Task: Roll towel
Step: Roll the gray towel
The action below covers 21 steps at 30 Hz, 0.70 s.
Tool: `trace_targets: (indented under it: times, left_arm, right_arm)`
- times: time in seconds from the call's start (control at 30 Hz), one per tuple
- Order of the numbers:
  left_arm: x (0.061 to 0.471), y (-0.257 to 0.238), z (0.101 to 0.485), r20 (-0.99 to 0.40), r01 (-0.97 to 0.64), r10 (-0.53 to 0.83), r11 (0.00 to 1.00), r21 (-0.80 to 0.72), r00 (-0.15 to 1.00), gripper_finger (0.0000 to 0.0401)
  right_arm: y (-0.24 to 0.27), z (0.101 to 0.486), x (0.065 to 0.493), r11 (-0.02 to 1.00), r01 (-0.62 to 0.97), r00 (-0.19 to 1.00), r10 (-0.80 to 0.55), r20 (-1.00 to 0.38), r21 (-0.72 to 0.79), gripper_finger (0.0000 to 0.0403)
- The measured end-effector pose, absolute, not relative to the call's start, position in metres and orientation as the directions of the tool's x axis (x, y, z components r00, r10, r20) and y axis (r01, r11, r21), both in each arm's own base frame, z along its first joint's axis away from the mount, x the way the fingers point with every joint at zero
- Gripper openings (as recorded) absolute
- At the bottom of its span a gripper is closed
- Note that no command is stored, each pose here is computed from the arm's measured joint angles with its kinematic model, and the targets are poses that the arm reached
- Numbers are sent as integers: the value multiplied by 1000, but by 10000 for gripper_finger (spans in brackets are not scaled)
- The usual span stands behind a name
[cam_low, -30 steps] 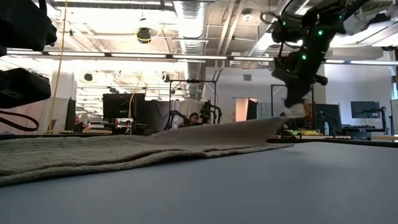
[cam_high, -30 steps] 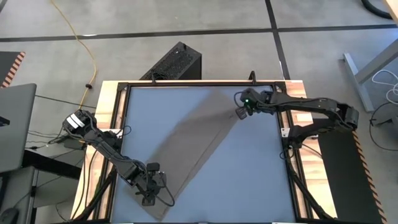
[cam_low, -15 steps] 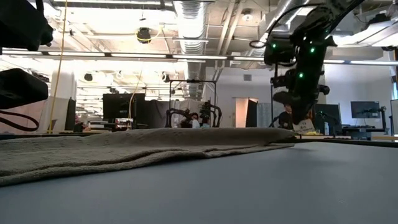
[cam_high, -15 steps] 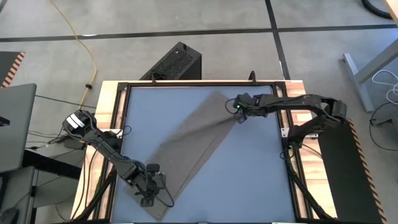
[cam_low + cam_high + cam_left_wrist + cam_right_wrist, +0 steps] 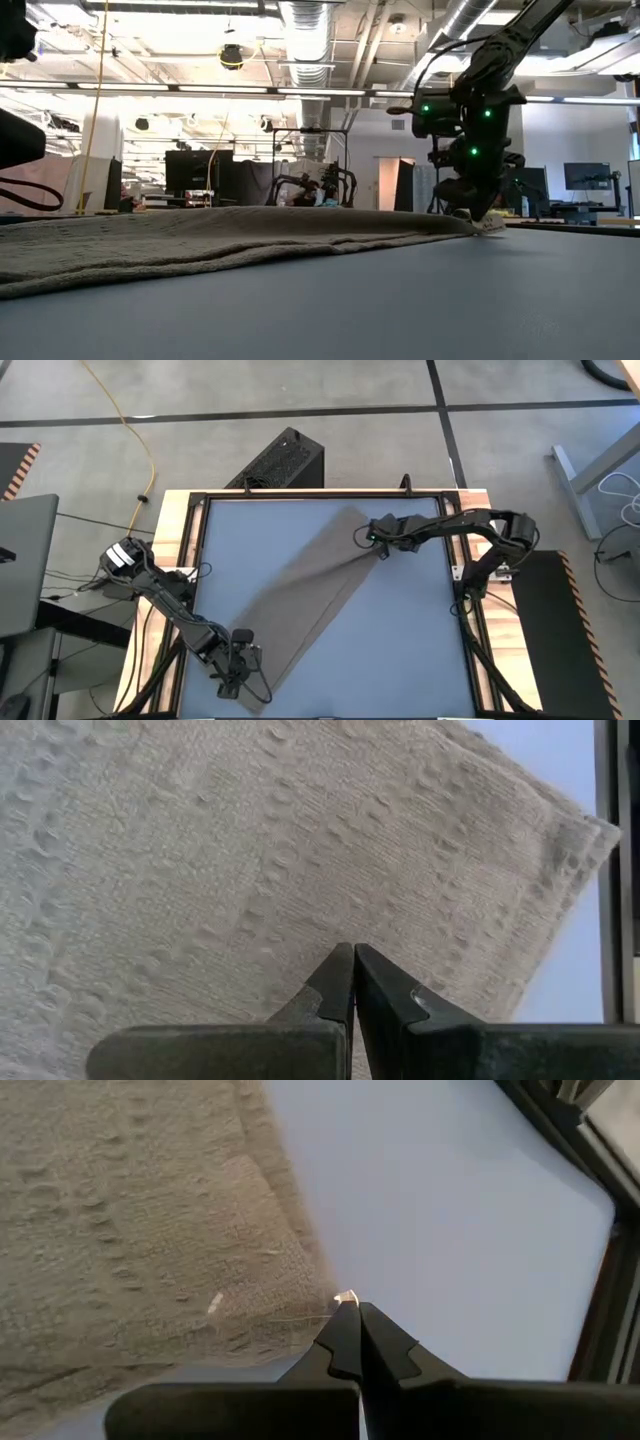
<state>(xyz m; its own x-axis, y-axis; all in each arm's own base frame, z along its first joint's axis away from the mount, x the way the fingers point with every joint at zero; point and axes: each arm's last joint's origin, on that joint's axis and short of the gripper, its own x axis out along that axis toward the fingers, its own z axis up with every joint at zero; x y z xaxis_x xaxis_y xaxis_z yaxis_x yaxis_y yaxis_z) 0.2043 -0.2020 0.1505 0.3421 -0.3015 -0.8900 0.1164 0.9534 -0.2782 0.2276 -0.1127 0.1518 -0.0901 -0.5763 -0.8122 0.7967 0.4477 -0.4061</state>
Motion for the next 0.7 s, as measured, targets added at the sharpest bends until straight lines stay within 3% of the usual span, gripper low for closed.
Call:
trace_targets:
  times: [0.17, 0.43, 0.7]
  left_arm:
    - [207, -209, 159, -833, 185, -330, 943, -275, 443, 0]
    - [213, -217, 155, -792, 171, -341, 940, -295, 506, 3]
    - [212, -228, 161, -730, 219, -417, 909, -356, 541, 62]
  right_arm:
    - [-112, 157, 226, 440, 804, -78, -589, -805, -400, 19]
    - [-112, 169, 223, 418, 827, -49, -615, -787, -377, 19]
    - [-111, 169, 223, 416, 830, -47, -612, -789, -372, 20]
